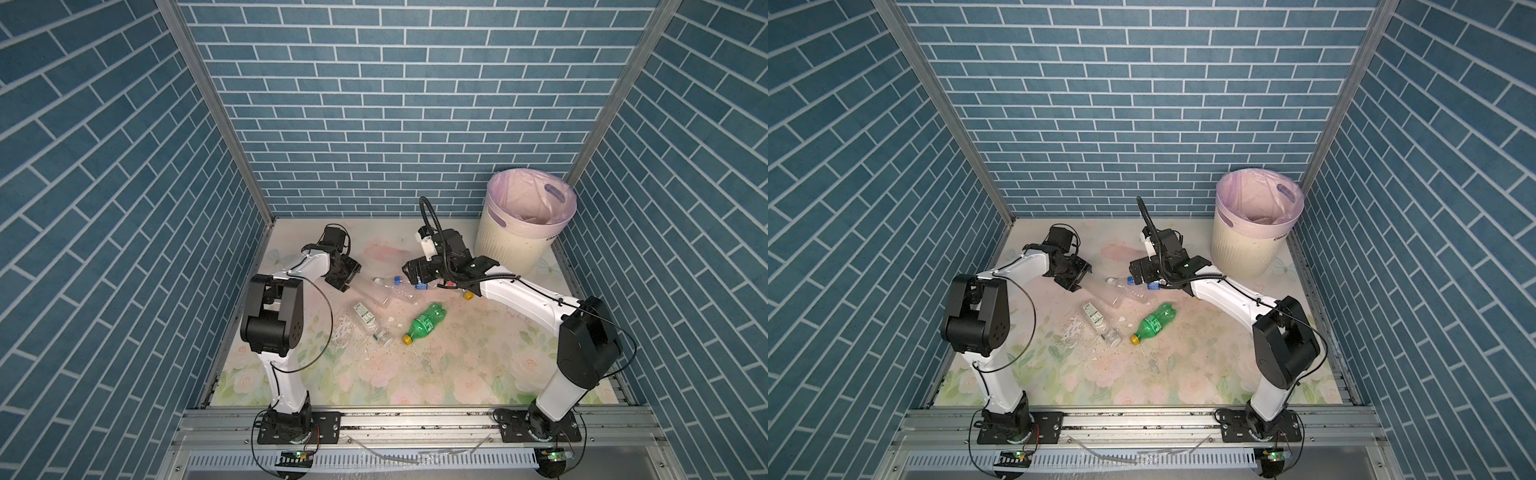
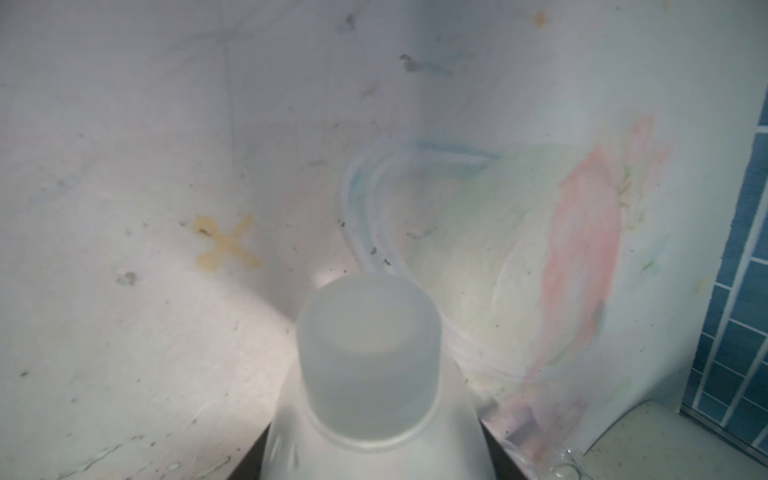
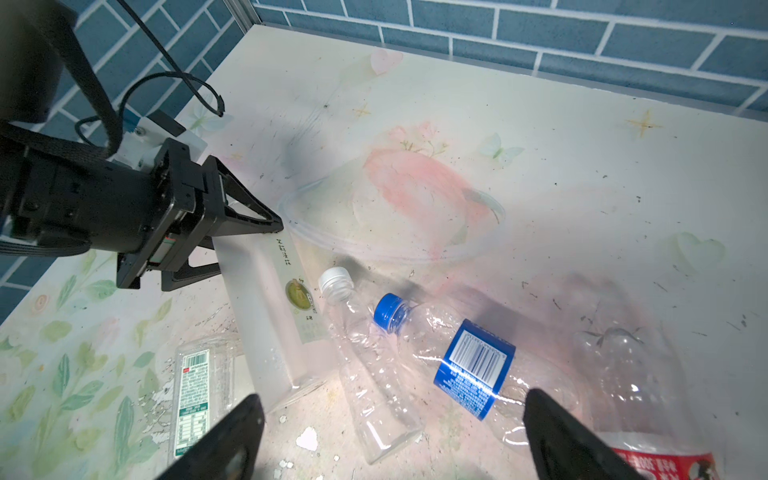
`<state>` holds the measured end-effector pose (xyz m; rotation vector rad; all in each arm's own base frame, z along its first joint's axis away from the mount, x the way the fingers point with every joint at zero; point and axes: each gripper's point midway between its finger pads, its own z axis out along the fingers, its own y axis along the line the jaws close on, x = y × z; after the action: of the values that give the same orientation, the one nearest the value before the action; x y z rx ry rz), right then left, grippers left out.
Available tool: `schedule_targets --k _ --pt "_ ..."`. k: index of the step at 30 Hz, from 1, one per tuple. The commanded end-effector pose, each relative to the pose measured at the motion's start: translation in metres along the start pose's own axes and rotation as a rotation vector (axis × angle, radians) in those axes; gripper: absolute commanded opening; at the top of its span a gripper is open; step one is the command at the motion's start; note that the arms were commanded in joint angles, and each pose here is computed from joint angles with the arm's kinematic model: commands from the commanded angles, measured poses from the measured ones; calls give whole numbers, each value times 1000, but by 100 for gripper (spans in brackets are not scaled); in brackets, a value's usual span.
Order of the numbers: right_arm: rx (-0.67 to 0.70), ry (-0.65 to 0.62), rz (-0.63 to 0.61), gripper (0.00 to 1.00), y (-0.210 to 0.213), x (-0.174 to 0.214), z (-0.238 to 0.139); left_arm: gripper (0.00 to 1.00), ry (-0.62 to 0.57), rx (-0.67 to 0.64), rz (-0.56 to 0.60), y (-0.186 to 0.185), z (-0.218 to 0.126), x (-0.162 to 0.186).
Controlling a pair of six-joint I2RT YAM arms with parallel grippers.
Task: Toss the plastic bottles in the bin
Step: 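Grasp the matcha-label bottle with the left gripper and lift it upright, then close the right gripper on the matcha-label bottle held by the left gripper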
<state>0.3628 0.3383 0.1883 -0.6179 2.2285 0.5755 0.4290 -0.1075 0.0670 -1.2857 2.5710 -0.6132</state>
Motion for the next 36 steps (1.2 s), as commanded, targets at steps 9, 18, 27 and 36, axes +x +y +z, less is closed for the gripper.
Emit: schedule_targets --k 9,18,27,36 --pt "-95 -76 48 98 18 -30 1 38 18 95 123 -19 -25 5" --pt "-135 -98 75 98 23 -39 2 40 -54 315 284 -72 -67 1" --pt "-193 -167 122 99 24 -68 -13 40 -132 501 505 -137 -120 14" --pt "-298 -223 164 99 35 -79 -17 40 -69 648 550 -157 -123 34"
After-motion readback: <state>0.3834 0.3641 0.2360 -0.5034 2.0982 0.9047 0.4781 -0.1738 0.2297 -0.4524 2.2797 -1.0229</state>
